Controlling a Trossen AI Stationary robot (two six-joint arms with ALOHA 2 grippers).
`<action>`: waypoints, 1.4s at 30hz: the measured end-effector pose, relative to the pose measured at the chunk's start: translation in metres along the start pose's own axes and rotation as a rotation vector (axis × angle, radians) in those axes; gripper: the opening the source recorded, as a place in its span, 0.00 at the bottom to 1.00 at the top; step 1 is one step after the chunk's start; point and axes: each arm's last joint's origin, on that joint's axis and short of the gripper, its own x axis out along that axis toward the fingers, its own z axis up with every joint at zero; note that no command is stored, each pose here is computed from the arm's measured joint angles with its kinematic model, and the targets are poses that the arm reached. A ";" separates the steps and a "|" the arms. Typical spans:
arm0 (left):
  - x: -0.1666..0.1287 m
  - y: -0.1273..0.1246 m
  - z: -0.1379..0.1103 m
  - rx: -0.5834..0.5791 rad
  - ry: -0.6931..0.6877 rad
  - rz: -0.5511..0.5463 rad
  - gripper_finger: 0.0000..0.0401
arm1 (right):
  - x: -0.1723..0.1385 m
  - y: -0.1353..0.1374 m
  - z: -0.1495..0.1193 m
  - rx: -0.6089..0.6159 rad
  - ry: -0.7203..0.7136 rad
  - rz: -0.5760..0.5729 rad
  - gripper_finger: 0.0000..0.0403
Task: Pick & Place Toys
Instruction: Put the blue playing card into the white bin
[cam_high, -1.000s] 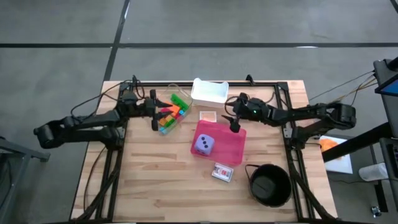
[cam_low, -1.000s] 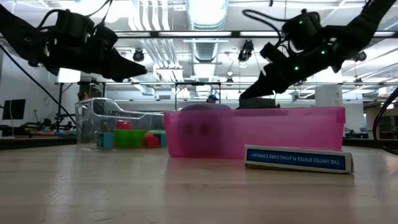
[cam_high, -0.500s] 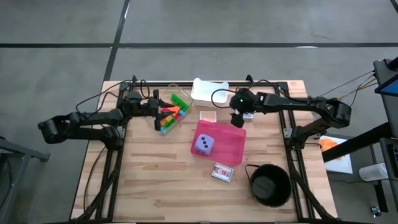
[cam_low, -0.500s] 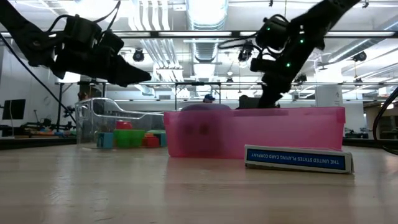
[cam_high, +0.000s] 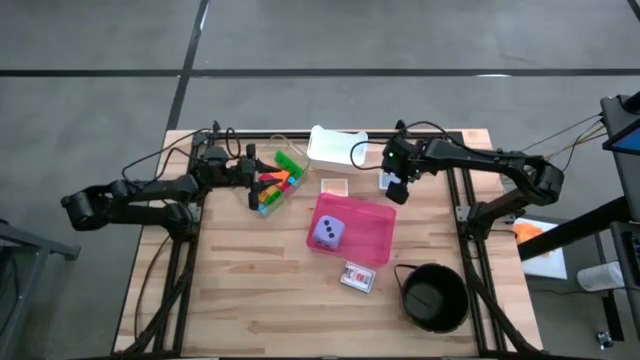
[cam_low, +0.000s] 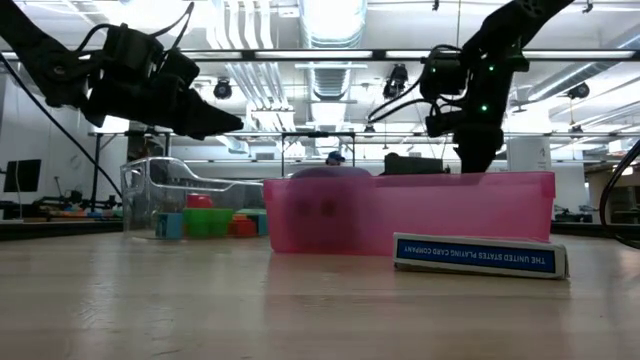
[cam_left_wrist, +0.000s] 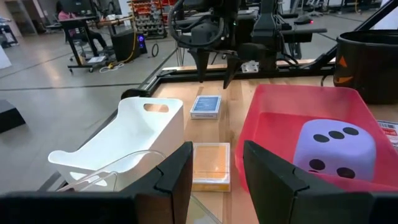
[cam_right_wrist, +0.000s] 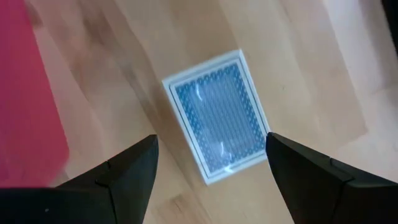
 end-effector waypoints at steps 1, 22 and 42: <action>0.000 0.000 0.000 0.000 0.000 0.000 0.35 | 0.001 -0.002 -0.001 -0.007 0.011 -0.001 0.74; 0.000 0.000 -0.001 0.005 0.004 0.000 0.35 | 0.070 -0.012 0.017 -0.218 0.277 -0.047 0.74; 0.000 -0.001 -0.001 0.003 0.007 -0.001 0.35 | 0.054 -0.014 0.026 -0.169 0.139 -0.127 0.11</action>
